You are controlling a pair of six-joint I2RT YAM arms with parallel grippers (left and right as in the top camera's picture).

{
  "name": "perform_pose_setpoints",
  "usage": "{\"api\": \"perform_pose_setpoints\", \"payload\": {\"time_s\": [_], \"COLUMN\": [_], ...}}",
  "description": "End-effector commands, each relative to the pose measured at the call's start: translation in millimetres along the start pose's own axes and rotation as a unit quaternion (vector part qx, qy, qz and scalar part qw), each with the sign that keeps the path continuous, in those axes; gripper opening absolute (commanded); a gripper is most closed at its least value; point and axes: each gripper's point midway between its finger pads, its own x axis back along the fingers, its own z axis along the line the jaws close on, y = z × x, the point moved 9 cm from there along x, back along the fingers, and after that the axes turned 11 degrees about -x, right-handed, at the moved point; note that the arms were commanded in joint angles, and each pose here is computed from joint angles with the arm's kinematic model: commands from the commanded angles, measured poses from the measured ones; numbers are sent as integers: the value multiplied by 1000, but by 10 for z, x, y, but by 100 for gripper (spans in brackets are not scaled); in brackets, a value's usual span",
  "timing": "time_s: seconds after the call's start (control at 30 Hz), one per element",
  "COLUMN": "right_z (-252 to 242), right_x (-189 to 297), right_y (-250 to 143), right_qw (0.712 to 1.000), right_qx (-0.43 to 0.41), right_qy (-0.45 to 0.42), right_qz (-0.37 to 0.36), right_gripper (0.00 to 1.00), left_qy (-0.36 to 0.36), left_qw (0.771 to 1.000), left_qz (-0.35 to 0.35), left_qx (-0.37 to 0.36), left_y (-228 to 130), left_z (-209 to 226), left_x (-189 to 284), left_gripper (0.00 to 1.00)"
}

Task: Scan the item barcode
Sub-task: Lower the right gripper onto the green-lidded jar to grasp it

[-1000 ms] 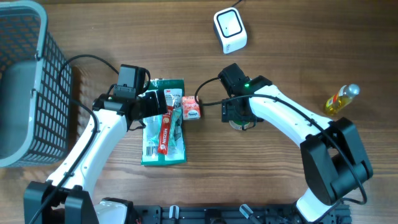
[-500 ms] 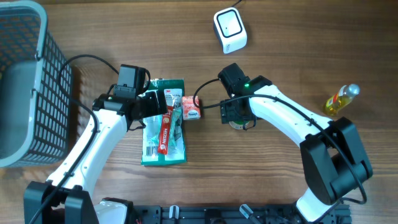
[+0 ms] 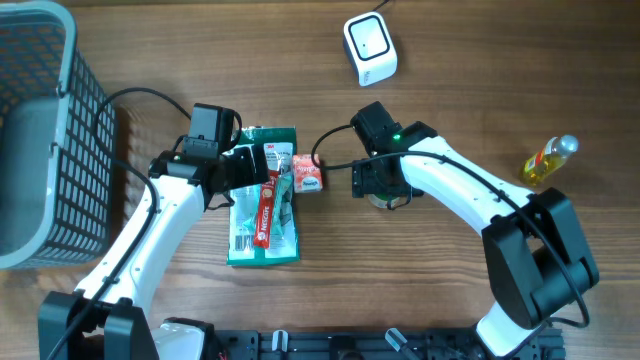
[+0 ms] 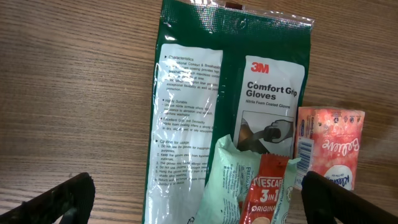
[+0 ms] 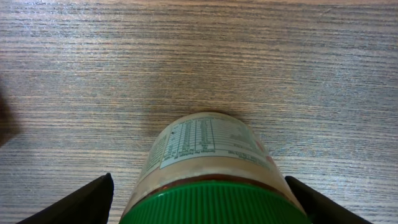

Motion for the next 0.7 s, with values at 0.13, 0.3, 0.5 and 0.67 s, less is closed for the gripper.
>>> {"api": "perform_pose_setpoints", "payload": {"time_s": [0.13, 0.3, 0.5, 0.67], "right_z": [-40, -47, -69, -69], "right_x": [-68, -68, -66, -66], "right_y": [-19, -31, -54, -56], "right_qw": [1000, 1000, 999, 999], "right_qx": [-11, -21, -33, -33], "right_qy": [-18, -20, -27, -27], "right_qz": [4, 8, 15, 16], "right_gripper": [74, 74, 76, 91], "left_qy": [2, 2, 2, 2], "left_qw": [1000, 1000, 1000, 1000], "left_qz": [-17, -17, -17, -17], "left_qx": [8, 8, 8, 8], "left_y": [60, 60, 60, 60], "left_z": [4, 4, 4, 4], "left_x": [76, 76, 76, 76], "left_gripper": [100, 100, 100, 100]}}
